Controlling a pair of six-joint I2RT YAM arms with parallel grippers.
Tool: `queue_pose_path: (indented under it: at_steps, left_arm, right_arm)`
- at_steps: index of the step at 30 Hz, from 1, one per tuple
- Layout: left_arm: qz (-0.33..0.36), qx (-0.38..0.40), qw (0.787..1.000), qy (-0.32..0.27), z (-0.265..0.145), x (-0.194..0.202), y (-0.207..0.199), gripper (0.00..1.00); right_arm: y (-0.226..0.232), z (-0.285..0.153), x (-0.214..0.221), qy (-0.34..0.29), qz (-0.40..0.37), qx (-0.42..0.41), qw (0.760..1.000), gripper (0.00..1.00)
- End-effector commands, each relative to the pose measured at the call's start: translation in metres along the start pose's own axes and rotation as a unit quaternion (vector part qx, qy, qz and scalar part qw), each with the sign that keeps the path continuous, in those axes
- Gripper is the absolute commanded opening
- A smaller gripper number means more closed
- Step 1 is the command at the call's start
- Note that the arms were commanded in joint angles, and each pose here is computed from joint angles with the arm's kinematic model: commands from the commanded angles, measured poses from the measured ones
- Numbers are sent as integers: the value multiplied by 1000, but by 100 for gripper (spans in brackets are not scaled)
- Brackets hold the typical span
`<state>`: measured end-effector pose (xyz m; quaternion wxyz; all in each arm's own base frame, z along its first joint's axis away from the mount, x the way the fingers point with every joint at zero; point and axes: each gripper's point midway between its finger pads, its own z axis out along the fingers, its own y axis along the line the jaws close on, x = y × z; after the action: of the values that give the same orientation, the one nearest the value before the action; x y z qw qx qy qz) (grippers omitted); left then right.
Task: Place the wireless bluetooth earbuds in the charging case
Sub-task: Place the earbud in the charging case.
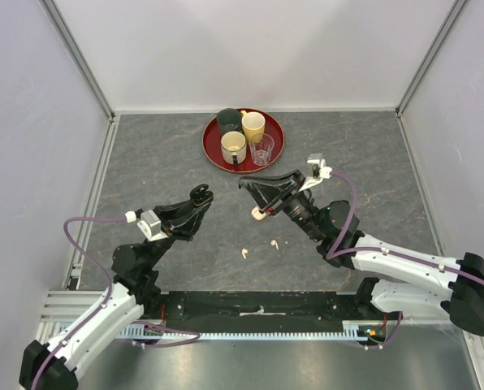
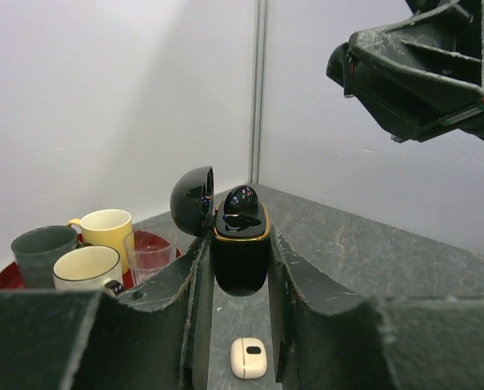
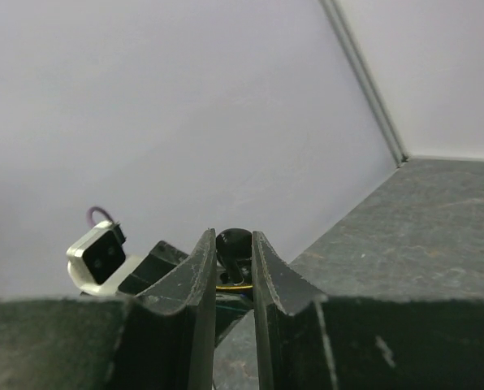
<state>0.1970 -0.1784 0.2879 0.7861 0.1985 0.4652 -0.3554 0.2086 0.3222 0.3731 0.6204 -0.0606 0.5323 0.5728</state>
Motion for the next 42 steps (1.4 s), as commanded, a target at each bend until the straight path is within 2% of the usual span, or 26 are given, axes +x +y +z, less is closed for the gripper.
queue_pose_path:
  at_steps: [1,11,23,42]
  left_arm:
    - [6,24,999,-35,6,-18,-8,2]
    - [6,35,999,-31,13,-15,-10,2]
    - [0,55,998,-37,15,-19,-17,2]
    - [-3,73,997,-40,18,-25,-23,2]
  right_arm:
    - [44,13,-9,-9,-10,-86,996,0]
    - [66,25,20,14,-20,-114,993,0]
    - [48,37,51,46,-34,-73,996,0]
    - [31,42,70,55,-39,-46,997,0]
